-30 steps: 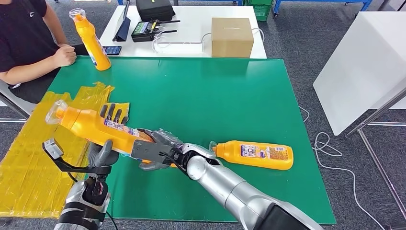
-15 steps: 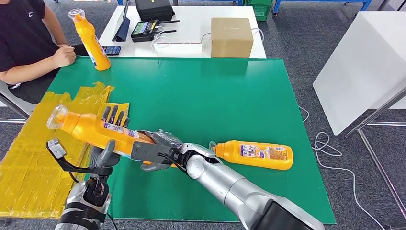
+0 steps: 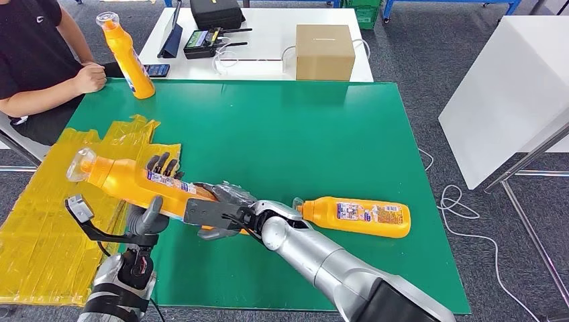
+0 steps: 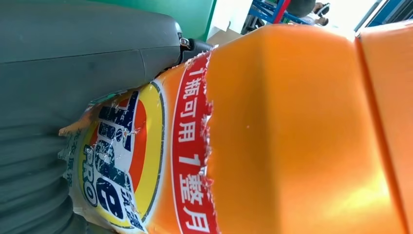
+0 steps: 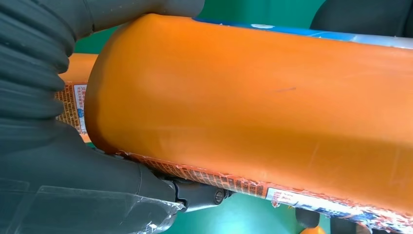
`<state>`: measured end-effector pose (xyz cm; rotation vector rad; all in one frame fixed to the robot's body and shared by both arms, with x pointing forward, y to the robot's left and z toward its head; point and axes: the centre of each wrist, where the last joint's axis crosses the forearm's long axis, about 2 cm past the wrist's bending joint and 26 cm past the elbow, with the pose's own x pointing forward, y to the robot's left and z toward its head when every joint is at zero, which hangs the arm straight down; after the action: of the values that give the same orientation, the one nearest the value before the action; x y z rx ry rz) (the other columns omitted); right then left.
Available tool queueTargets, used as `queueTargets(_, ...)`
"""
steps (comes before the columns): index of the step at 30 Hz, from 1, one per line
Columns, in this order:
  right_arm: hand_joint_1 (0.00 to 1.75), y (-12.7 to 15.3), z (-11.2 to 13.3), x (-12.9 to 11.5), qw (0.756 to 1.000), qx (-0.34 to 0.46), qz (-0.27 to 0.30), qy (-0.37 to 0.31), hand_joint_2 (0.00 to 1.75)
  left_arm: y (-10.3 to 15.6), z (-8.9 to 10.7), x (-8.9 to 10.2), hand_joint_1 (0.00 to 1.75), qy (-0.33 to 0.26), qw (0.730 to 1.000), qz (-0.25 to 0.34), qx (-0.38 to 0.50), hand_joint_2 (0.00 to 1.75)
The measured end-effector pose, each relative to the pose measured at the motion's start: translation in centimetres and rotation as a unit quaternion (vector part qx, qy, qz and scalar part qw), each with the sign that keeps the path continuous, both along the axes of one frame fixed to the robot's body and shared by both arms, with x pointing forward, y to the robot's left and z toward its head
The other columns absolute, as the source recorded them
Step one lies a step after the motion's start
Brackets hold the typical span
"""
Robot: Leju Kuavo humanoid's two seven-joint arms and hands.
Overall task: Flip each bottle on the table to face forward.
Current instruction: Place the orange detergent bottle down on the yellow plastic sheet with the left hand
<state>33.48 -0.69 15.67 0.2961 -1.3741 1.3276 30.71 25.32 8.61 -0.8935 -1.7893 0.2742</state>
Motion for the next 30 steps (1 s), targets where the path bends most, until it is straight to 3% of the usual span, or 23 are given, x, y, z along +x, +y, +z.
queueTargets(18, 1.75, -0.4, -0.6, 0.1, 1.0, -0.007, 0.001, -0.008, 1.75, -0.5, 0.1, -0.1, 1.75, -0.015, 1.0, 0.013, 0.01, 1.75)
queueTargets(19, 1.67, -0.4, -0.6, 0.1, 1.0, -0.007, 0.0, -0.009, 1.75, -0.5, 0.1, -0.2, 1.75, -0.016, 1.0, 0.014, 0.009, 1.75)
queueTargets(20, 1.23, -0.4, -0.6, 0.2, 1.0, -0.006, 0.0, -0.009, 1.75, -0.5, 0.2, -0.2, 1.75, -0.018, 1.0, 0.015, 0.009, 1.75)
queueTargets(23, 0.0, -0.5, -0.6, 0.2, 1.0, -0.006, -0.004, -0.013, 0.44, -0.5, 0.3, -0.2, 1.75, -0.022, 0.999, 0.022, 0.016, 1.75)
queueTargets(24, 0.0, -0.5, -0.7, 0.3, 1.0, -0.008, -0.005, -0.017, 0.0, -0.5, 0.4, -0.2, 1.75, -0.025, 0.999, 0.029, 0.024, 1.75)
queueTargets(30, 0.0, -1.9, -0.9, 1.1, 0.998, -0.007, -0.032, -0.045, 0.0, 0.6, 1.5, 0.1, 1.75, -0.061, 0.974, 0.156, 0.151, 1.75)
